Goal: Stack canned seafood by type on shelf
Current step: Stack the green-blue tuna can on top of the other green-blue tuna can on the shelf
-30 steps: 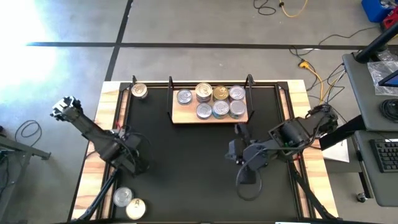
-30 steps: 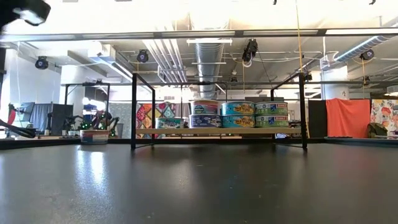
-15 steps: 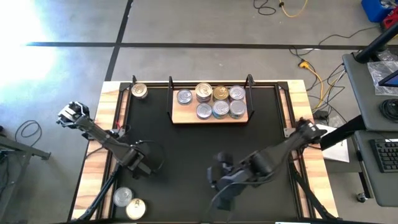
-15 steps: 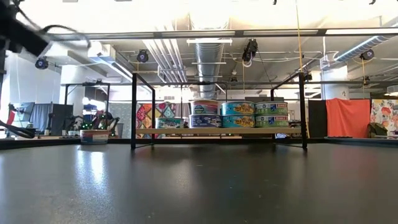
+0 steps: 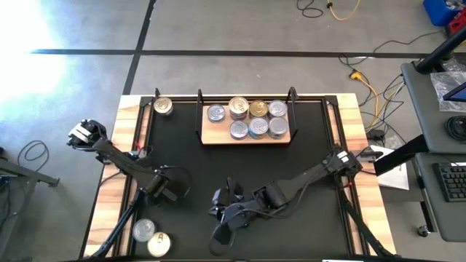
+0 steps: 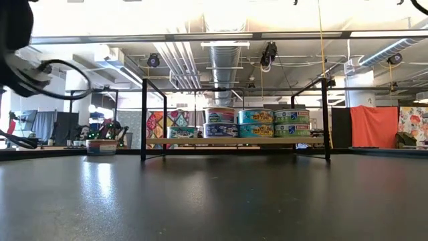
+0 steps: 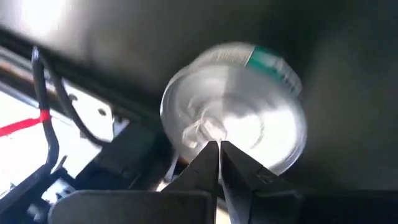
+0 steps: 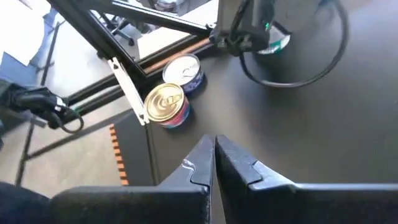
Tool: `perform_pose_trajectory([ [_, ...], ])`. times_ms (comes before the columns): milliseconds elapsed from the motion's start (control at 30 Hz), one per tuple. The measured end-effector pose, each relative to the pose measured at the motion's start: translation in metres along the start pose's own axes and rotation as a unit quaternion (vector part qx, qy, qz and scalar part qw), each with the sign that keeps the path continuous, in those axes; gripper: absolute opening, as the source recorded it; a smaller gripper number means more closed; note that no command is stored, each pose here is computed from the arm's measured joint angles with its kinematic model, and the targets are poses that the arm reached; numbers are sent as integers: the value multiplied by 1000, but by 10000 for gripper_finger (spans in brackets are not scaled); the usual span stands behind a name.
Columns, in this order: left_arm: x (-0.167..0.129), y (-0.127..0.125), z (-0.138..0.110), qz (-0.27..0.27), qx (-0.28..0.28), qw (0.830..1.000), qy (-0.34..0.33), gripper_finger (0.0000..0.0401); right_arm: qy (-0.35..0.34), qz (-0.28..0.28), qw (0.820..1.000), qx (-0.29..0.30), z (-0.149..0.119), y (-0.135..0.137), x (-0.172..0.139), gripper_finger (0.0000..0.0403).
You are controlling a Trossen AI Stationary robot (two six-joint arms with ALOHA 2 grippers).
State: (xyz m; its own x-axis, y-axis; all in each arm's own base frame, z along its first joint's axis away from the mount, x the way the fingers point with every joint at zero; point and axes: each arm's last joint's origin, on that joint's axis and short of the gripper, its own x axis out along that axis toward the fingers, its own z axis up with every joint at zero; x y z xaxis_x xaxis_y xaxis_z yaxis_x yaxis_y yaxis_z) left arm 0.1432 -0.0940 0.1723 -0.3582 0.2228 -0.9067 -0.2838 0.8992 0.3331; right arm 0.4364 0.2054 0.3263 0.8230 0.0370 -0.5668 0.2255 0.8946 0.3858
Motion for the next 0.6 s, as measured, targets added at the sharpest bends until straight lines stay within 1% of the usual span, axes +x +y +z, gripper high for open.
perform_pose_trajectory([
  [67, 0, -3, 7, -4, 0, 1000, -1, 0, 2, 1, 1000, 17, -2, 1, 2, 9],
  [133, 5, -5, 13, 6, 6, 1000, 20, 0, 3, 2, 1000, 23, -4, 3, 1, 9],
  [300, 17, -8, 19, 28, 63, 993, 94, 0, 9, 3, 1000, 28, -4, 7, -13, 9],
  [433, 26, -11, 23, 19, 95, 986, 136, 0, 35, -18, 999, 13, -6, 5, -30, 9],
  [500, 34, -13, 27, 13, 98, 984, 150, 0, 59, -37, 998, 1, -10, 2, -36, 9],
  [600, 41, -17, 31, 20, 94, 981, 166, 0, 96, -61, 993, -18, -16, -2, -46, 9],
])
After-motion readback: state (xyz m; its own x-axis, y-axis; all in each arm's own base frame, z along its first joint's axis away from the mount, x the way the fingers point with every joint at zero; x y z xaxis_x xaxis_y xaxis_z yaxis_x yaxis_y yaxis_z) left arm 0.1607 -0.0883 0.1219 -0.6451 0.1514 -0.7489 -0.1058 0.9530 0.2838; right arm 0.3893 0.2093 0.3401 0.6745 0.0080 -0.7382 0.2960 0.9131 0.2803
